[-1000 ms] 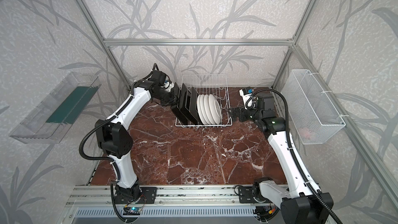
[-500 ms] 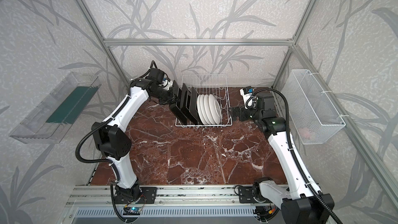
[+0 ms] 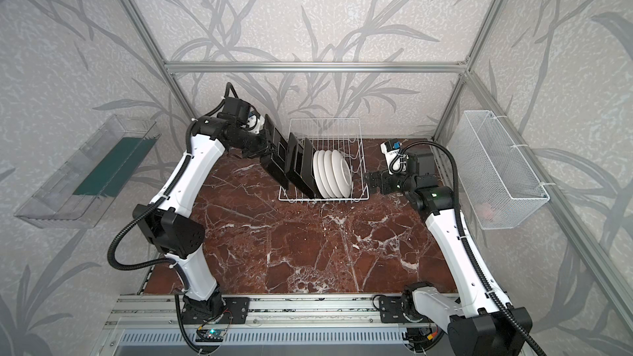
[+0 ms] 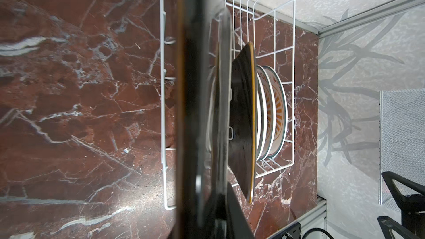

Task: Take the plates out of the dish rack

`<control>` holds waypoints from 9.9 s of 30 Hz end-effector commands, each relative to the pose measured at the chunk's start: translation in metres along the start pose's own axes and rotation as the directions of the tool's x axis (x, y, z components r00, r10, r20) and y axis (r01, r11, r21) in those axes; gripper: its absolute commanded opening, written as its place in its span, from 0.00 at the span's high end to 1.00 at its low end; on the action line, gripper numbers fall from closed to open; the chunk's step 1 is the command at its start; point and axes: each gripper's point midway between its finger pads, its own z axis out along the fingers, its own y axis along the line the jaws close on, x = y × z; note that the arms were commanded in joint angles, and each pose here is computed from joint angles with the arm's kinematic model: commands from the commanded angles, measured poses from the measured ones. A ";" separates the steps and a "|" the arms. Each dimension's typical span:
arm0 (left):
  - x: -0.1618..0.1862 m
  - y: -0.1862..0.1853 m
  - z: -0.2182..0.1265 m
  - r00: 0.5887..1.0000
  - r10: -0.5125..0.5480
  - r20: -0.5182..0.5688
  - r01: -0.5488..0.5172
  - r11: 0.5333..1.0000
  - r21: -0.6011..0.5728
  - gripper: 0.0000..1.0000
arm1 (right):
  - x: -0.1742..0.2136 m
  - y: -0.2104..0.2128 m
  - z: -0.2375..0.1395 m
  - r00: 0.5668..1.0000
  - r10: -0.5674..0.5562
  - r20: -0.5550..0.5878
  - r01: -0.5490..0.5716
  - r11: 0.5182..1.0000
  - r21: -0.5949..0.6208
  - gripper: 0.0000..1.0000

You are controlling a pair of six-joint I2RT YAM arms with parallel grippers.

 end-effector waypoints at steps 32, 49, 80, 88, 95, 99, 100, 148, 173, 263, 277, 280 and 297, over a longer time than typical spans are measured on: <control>-0.047 -0.061 -0.157 0.618 0.583 0.527 -0.519 0.806 -0.284 1.00 | -0.066 0.050 -0.011 0.971 0.221 0.090 -0.185 0.935 -0.304 0.01; -0.015 -0.107 -0.152 0.134 0.868 0.479 -0.778 0.391 -0.491 1.00 | -0.124 0.080 0.012 0.896 0.445 0.002 -0.389 0.786 -0.480 0.01; 0.013 -0.120 -0.120 -0.377 0.885 0.273 -0.655 -0.046 -0.755 1.00 | -0.136 0.121 0.077 0.792 0.581 -0.186 -0.592 0.657 -0.468 0.05; 0.015 -0.120 -0.121 -0.409 0.876 0.256 -0.607 -0.052 -0.793 1.00 | -0.123 0.131 0.106 0.761 0.594 -0.261 -0.644 0.638 -0.422 0.08; 0.018 -0.115 -0.111 -0.430 0.879 0.205 -0.593 -0.104 -0.798 1.00 | -0.114 0.136 0.126 0.717 0.616 -0.328 -0.695 0.591 -0.410 0.23; 0.017 -0.111 -0.101 -0.425 0.885 0.189 -0.591 -0.113 -0.798 1.00 | -0.110 0.139 0.131 0.704 0.615 -0.354 -0.709 0.579 -0.404 0.34; 0.017 -0.110 -0.098 -0.424 0.887 0.184 -0.592 -0.118 -0.797 1.00 | -0.108 0.140 0.133 0.697 0.618 -0.364 -0.716 0.572 -0.401 0.37; 0.011 -0.050 -0.086 -0.054 0.945 0.324 -0.651 0.212 -0.729 0.01 | -0.173 0.064 0.097 0.605 0.765 -0.222 -0.716 0.401 -0.572 1.00; -0.003 -0.054 -0.065 0.813 0.379 0.442 -0.500 0.843 0.197 0.01 | -0.180 0.073 0.046 0.810 0.587 -0.001 -0.418 0.575 -0.703 1.00; -0.021 -0.109 -0.042 0.940 0.107 0.323 -0.307 0.675 0.671 1.00 | -0.142 0.110 0.095 0.852 0.501 -0.152 -0.416 0.471 -0.777 0.48; -0.026 -0.118 -0.056 0.937 0.079 0.342 -0.310 0.643 0.701 1.00 | -0.142 0.089 0.085 0.843 0.528 -0.102 -0.444 0.578 -0.685 0.10; -0.029 -0.121 -0.060 0.932 0.081 0.352 -0.320 0.637 0.701 1.00 | -0.143 0.085 0.081 0.842 0.533 -0.085 -0.442 0.590 -0.676 0.01; -0.041 -0.104 -0.112 0.888 0.159 0.432 -0.404 0.721 0.563 1.00 | -0.124 0.078 0.030 0.945 0.315 0.093 -0.225 0.828 -0.513 0.01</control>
